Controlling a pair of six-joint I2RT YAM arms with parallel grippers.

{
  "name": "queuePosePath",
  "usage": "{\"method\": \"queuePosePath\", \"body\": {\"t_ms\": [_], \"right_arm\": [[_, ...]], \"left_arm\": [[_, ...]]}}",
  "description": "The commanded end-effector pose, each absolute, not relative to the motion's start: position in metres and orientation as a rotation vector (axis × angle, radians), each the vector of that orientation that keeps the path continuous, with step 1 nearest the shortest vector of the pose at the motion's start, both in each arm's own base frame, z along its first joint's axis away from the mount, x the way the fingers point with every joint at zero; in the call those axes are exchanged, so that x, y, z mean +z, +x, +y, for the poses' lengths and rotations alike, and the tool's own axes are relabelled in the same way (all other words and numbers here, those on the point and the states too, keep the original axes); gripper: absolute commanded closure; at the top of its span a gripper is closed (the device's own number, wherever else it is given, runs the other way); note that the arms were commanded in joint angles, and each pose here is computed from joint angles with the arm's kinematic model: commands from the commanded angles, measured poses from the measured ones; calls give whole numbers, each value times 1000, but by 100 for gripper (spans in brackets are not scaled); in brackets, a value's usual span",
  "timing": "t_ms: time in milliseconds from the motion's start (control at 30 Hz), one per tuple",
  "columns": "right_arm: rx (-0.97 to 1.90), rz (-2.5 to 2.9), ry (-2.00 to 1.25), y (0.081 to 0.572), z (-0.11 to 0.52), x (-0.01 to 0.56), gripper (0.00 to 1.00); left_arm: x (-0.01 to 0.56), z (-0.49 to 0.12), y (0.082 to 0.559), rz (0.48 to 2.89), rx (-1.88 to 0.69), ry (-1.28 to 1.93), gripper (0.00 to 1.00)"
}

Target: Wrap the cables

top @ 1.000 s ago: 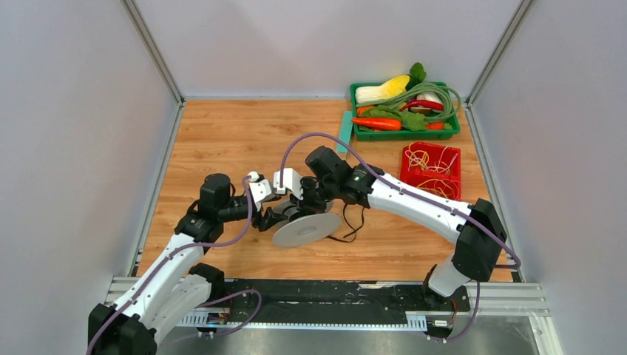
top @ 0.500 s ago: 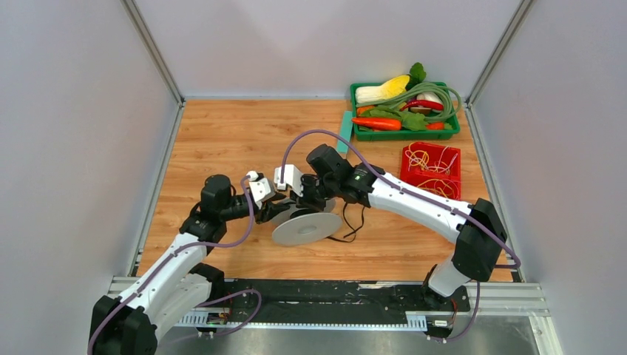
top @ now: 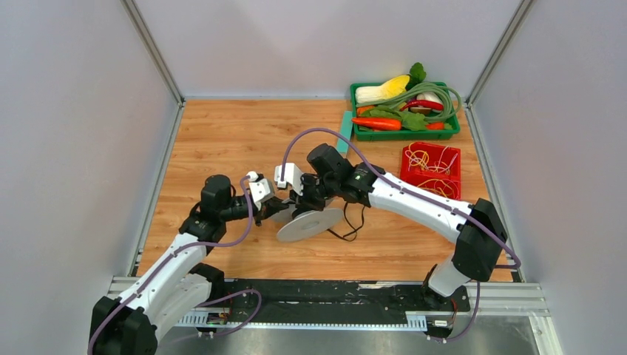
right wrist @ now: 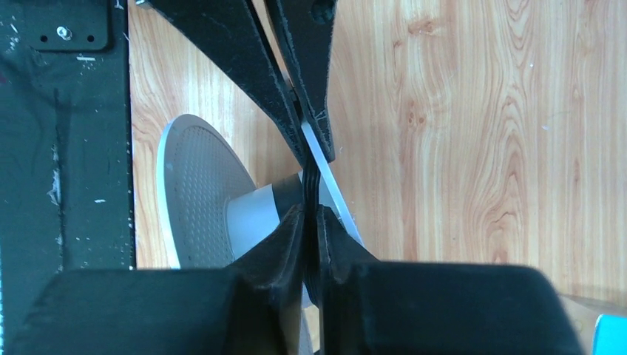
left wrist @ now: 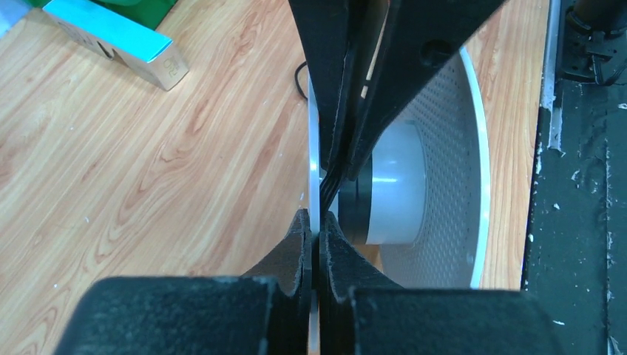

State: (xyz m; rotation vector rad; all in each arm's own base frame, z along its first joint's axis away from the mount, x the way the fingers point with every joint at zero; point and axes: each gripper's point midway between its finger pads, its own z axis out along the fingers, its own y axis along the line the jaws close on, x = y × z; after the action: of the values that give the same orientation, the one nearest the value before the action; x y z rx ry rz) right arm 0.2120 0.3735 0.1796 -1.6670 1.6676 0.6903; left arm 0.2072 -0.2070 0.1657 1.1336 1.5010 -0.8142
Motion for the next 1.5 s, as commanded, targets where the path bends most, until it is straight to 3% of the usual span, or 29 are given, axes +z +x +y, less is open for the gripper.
{"method": "queuePosePath", "body": {"t_ms": [0, 100, 200, 433, 567, 767, 1167, 1333, 1467], "right_arm": [[685, 1660, -1588, 220, 368, 201, 78], [696, 1686, -1563, 221, 358, 209, 55], [731, 1701, -1510, 224, 346, 225, 47], [770, 1756, -1298, 248, 307, 258, 13], [777, 1827, -1120, 270, 269, 257, 4], [717, 1860, -1031, 282, 230, 242, 2], [795, 1713, -1223, 239, 237, 201, 2], [608, 1680, -1289, 258, 227, 171, 1], [535, 1825, -1370, 267, 216, 140, 7]], "left_arm": [[178, -206, 202, 1481, -820, 1153, 100], [179, -203, 198, 1499, -809, 1146, 100], [179, -199, 190, 1514, -808, 1151, 100], [189, -185, 198, 1678, -766, 963, 100], [211, -181, 198, 1717, -799, 819, 100], [255, -169, 200, 1699, -751, 682, 100], [337, -153, 209, 1740, -826, 361, 100], [355, -153, 207, 1738, -877, 310, 100], [370, -153, 204, 1716, -887, 304, 100]]}}
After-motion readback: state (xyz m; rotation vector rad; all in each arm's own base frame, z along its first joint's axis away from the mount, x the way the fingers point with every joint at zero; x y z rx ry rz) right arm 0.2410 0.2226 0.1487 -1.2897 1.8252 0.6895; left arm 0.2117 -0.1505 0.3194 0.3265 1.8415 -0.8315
